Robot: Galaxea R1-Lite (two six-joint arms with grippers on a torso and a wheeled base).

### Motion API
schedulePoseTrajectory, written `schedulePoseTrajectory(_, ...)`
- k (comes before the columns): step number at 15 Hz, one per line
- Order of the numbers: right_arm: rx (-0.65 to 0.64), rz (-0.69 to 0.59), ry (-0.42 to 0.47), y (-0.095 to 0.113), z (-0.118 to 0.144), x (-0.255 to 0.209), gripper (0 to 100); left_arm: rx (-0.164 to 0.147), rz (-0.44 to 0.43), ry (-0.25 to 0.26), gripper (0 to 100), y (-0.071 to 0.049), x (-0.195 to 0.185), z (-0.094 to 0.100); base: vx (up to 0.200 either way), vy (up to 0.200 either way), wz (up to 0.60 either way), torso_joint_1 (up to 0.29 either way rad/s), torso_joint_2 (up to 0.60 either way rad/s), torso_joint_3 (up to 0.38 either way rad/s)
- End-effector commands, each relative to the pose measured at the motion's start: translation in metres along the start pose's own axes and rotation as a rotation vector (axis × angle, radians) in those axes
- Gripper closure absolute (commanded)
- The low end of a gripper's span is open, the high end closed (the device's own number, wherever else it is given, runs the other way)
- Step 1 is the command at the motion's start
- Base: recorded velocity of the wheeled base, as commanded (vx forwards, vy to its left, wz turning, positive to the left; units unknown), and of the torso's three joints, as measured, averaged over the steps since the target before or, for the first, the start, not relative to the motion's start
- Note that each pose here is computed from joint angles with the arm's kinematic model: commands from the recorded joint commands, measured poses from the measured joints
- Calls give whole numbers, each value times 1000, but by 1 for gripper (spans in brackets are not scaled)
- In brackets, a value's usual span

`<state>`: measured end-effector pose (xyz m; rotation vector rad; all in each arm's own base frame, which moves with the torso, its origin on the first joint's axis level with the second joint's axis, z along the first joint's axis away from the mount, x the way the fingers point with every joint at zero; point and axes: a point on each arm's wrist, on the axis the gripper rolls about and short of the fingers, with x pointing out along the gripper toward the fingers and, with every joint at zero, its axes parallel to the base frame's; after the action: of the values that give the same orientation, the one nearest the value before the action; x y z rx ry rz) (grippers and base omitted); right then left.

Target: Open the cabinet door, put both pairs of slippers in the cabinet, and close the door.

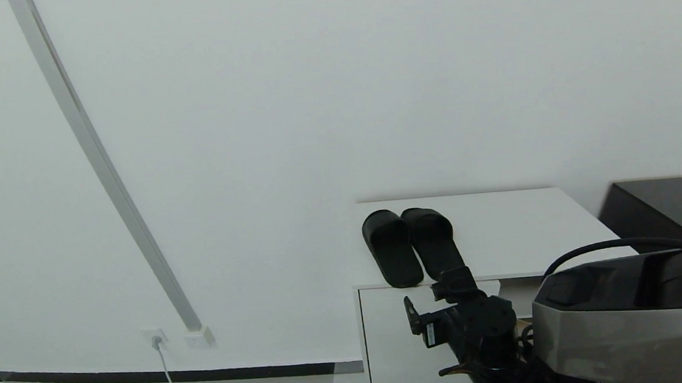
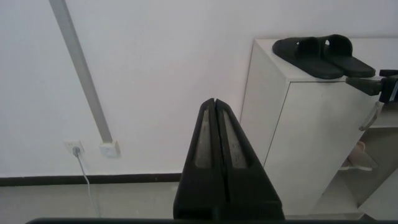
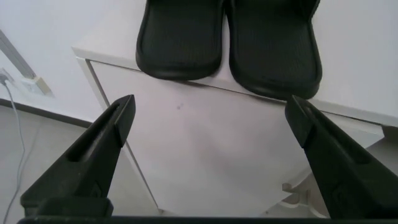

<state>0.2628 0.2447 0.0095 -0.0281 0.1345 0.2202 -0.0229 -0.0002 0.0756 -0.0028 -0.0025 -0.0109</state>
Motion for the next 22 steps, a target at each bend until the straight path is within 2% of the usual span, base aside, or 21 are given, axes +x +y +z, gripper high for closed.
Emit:
schedulePoseTrajectory(1,4,-4,-57,-3,22,-1,0,0,0,1,100,0,0,0,0,0,0,0,0,0)
schedulePoseTrajectory(3,-12,-21,-27,-8,66,2,0,6,-3,1,100,0,0,0,0,0,0,0,0,0)
schedulePoseTrajectory(5,36,-41,14,-10,103,8,0,6,-1,1,100,0,0,0,0,0,0,0,0,0)
schedulePoseTrajectory(7,84,-48,49,-11,111,12,0,6,-1,1,100,0,0,0,0,0,0,0,0,0)
schedulePoseTrajectory(12,81,13,96,-9,98,7,0,4,-1,1,100,0,0,0,0,0,0,0,0,0)
schedulePoseTrajectory(17,61,48,141,-5,83,5,0,4,-3,1,100,0,0,0,200,0,0,1,-1,3)
schedulePoseTrajectory(22,42,55,152,3,46,14,0,0,0,1,100,0,0,0,160,0,0,9,6,0)
